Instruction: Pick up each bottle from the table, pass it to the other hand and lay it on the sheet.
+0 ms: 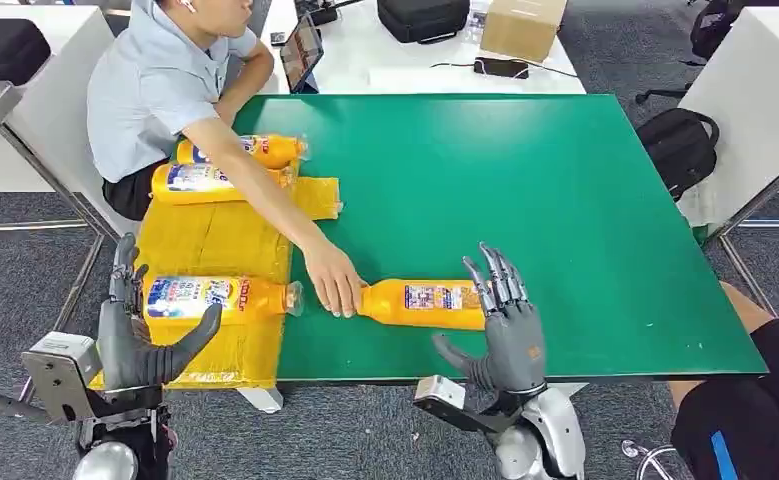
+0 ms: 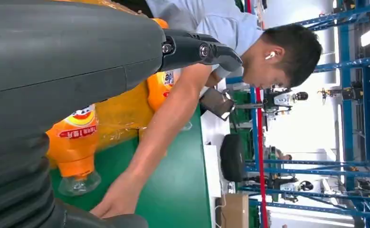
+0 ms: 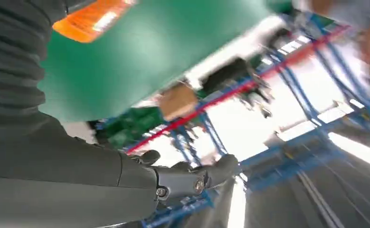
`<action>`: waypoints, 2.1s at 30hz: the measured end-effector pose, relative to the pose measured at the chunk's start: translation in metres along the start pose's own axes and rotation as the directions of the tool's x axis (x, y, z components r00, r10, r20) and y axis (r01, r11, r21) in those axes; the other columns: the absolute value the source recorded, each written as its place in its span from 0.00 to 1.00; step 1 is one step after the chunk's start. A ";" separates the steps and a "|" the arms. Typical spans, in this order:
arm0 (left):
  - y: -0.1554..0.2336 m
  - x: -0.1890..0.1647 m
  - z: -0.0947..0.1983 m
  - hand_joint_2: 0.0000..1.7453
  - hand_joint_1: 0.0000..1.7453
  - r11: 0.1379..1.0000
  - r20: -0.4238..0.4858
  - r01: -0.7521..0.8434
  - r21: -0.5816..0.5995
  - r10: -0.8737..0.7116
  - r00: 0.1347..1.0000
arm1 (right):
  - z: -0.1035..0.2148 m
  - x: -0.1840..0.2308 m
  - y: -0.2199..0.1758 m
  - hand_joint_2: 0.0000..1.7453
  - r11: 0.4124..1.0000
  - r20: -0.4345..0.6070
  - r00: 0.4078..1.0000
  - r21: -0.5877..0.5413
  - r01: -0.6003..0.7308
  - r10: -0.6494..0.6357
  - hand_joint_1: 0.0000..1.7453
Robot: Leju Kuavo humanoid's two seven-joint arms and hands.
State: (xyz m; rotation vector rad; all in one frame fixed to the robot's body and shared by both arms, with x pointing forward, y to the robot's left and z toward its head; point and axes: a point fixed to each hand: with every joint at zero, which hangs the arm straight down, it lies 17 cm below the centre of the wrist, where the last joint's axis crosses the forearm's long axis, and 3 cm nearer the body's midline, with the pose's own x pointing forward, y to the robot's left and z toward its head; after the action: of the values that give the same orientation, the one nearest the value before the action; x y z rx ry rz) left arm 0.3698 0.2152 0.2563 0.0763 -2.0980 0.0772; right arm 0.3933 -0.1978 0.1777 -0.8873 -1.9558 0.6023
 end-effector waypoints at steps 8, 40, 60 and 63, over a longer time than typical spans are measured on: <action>0.000 -0.008 0.013 1.00 0.00 0.999 -0.046 -0.049 -0.003 0.049 0.998 | 0.016 -0.063 0.059 1.00 0.960 -0.144 0.977 0.256 -0.116 0.157 0.00; -0.032 -0.029 0.000 1.00 0.00 0.985 -0.096 -0.161 -0.062 0.155 0.983 | -0.008 -0.126 0.165 1.00 0.762 -0.094 0.937 0.612 -0.212 0.336 1.00; -0.029 -0.026 -0.014 1.00 0.00 0.982 -0.090 -0.171 -0.074 0.164 0.982 | -0.013 -0.114 0.197 1.00 0.626 -0.157 0.969 0.780 0.002 0.193 1.00; -0.032 -0.038 -0.012 1.00 0.00 0.980 -0.135 -0.188 -0.070 0.177 0.975 | -0.022 -0.079 0.194 1.00 0.724 -0.196 0.977 0.661 0.196 -0.086 1.00</action>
State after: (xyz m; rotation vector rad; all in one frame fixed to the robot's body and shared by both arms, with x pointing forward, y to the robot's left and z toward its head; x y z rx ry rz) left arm 0.4015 0.1856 0.2301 -0.1680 -1.9727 0.1037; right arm 0.5081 -0.1354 0.0125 -0.2977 -1.4616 1.0368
